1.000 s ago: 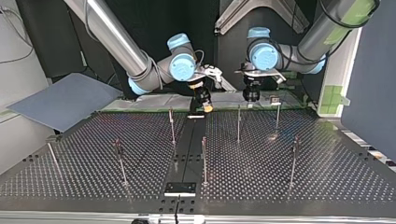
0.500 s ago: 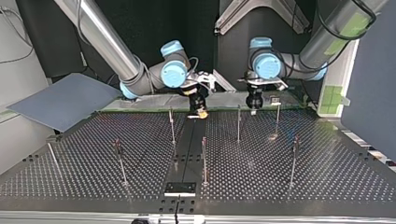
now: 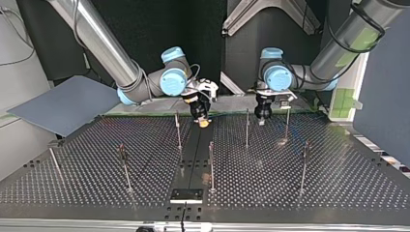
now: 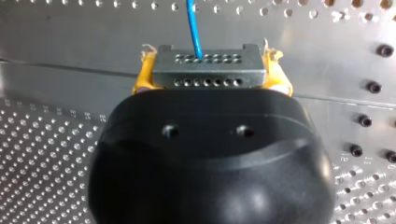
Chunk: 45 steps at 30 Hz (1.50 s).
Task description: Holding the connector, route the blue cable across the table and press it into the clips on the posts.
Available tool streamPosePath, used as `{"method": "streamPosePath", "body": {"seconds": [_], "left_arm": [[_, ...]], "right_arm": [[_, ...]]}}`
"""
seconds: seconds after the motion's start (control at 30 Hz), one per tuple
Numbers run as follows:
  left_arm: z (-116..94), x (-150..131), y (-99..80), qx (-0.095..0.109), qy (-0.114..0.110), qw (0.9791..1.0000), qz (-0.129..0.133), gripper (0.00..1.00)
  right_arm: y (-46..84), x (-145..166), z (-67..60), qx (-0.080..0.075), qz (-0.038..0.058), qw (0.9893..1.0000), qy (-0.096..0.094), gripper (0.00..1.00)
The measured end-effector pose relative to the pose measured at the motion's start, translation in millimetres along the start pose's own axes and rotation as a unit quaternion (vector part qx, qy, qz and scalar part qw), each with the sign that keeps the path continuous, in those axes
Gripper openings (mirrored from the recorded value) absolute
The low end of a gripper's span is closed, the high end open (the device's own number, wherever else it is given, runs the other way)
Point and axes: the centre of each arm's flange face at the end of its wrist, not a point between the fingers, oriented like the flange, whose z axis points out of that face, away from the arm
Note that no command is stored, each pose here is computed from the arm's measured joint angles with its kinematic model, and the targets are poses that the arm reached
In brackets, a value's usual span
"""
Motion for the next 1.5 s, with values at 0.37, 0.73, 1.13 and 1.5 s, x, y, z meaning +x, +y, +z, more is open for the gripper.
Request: {"method": "streamPosePath", "body": {"seconds": [0.37, 0.73, 1.13, 1.5], "left_arm": [[33, -29, 7.4, 0.002, -0.029, 0.9995, -0.014, 0.00], [41, -40, 8.8, -0.001, -0.044, 0.9990, -0.009, 0.31], [30, -32, 2.4, -0.016, -0.007, 0.9998, 0.011, 1.00], [-12, -29, -31.1, -0.029, 0.028, 0.9969, 0.067, 1.00]], "right_arm": [[22.3, 5, 4.6, -0.014, 0.0025, 0.9999, 0.005, 0.00], [28.0, 9, 6.8, -0.012, 0.0015, 0.9999, 0.009, 0.00], [28.2, 14, 8.3, -0.011, 0.0029, 0.9999, 0.013, 0.00], [34.7, 14, 8.8, -0.015, 0.0052, 0.9998, 0.011, 0.00]]}}
